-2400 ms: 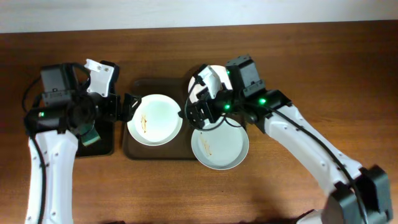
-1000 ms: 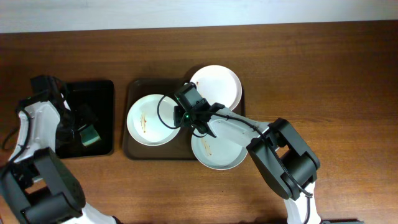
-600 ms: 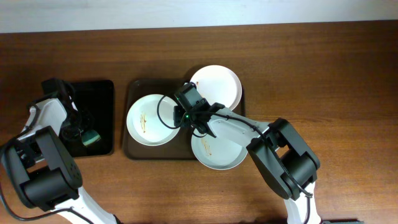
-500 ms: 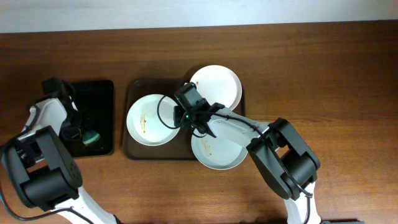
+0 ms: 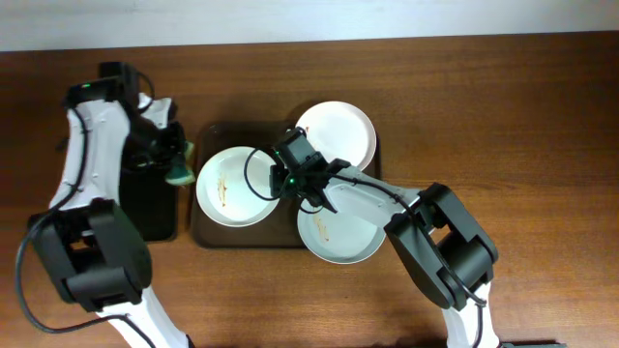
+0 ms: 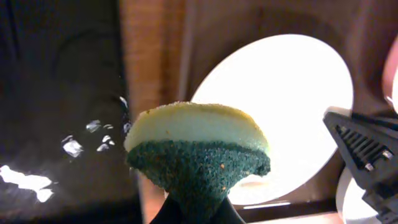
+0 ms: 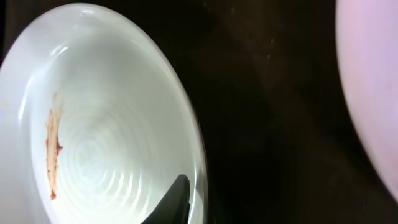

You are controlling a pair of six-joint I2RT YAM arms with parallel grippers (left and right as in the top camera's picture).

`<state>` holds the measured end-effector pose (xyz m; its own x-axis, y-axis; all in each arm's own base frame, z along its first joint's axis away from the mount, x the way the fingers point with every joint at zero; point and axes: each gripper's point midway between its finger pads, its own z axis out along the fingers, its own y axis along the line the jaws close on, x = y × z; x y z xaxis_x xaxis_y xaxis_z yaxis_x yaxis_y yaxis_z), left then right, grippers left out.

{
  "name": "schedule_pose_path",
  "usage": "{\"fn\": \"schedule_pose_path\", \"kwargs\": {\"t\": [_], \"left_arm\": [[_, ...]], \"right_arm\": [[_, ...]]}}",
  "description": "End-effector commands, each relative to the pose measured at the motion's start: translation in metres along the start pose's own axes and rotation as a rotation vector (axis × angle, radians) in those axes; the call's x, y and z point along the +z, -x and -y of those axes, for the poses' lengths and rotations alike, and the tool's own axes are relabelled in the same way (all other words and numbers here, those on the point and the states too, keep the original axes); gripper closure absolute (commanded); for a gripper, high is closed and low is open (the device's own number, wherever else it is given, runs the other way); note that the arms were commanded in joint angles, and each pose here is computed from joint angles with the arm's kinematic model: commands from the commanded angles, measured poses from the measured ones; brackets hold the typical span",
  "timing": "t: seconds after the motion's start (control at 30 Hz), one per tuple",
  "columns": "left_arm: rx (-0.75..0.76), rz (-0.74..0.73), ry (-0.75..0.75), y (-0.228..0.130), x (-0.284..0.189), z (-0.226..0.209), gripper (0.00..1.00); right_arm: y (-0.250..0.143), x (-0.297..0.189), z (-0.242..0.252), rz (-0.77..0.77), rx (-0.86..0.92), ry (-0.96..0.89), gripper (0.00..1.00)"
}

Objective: Clean dirty plates on tray and stack at the side

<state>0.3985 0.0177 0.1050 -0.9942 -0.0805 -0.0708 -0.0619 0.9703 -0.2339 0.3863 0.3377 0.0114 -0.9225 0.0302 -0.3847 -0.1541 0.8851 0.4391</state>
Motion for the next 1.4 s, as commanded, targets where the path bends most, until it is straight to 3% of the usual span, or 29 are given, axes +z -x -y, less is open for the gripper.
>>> {"fn": "schedule_pose_path", "kwargs": {"t": [0.0,0.1,0.3,0.43,0.53,0.63,0.7,0.77,0.9,0.97,1.2,1.3,1.37], "left_arm": [[0.100,-0.012,-0.029,-0.004,0.023,0.029,0.99],[0.050,-0.020,-0.014,-0.014,0.061,0.031,0.99],[0.116,-0.025,-0.017,-0.033,0.106,0.046,0.99],[-0.046,-0.024,0.075,-0.046,0.131,0.028,0.99],[-0.037,0.063,0.119,-0.026,0.130,0.022,0.99],[-0.026,0.258,0.251,0.019,0.119,0.002,0.99],[-0.022,0.277,0.249,0.024,0.118,0.003,0.99],[-0.011,0.188,0.223,0.003,0.125,0.012,0.99],[0.044,-0.129,0.133,-0.073,0.132,0.034,0.99],[0.090,-0.177,0.079,-0.084,0.131,0.042,0.99],[0.155,0.150,0.058,-0.004,0.133,0.054,0.99],[0.150,0.200,0.151,0.008,0.129,0.039,0.99],[0.105,0.154,0.298,-0.004,0.126,0.012,0.99]], "right_arm": [[0.007,0.000,0.000,-0.020,0.021,0.054,0.91],[0.007,0.000,-0.002,-0.023,0.020,0.063,0.94],[0.008,-0.001,-0.005,-0.019,0.018,0.076,0.95],[0.008,-0.001,-0.006,-0.022,0.018,0.080,0.95],[0.008,-0.001,-0.006,-0.022,0.018,0.080,0.95],[0.007,-0.001,-0.006,-0.024,0.018,0.083,0.95],[0.007,-0.001,-0.006,-0.024,0.018,0.083,0.95],[0.007,-0.001,-0.006,-0.024,0.018,0.083,0.95],[0.007,-0.001,-0.006,-0.024,0.018,0.083,0.95],[0.007,-0.001,-0.006,-0.024,0.017,0.083,0.95],[0.007,-0.001,-0.006,-0.025,0.018,0.083,0.95],[0.007,-0.001,-0.006,-0.024,0.018,0.083,0.95],[0.007,-0.001,-0.006,-0.024,0.017,0.084,0.95]]}}
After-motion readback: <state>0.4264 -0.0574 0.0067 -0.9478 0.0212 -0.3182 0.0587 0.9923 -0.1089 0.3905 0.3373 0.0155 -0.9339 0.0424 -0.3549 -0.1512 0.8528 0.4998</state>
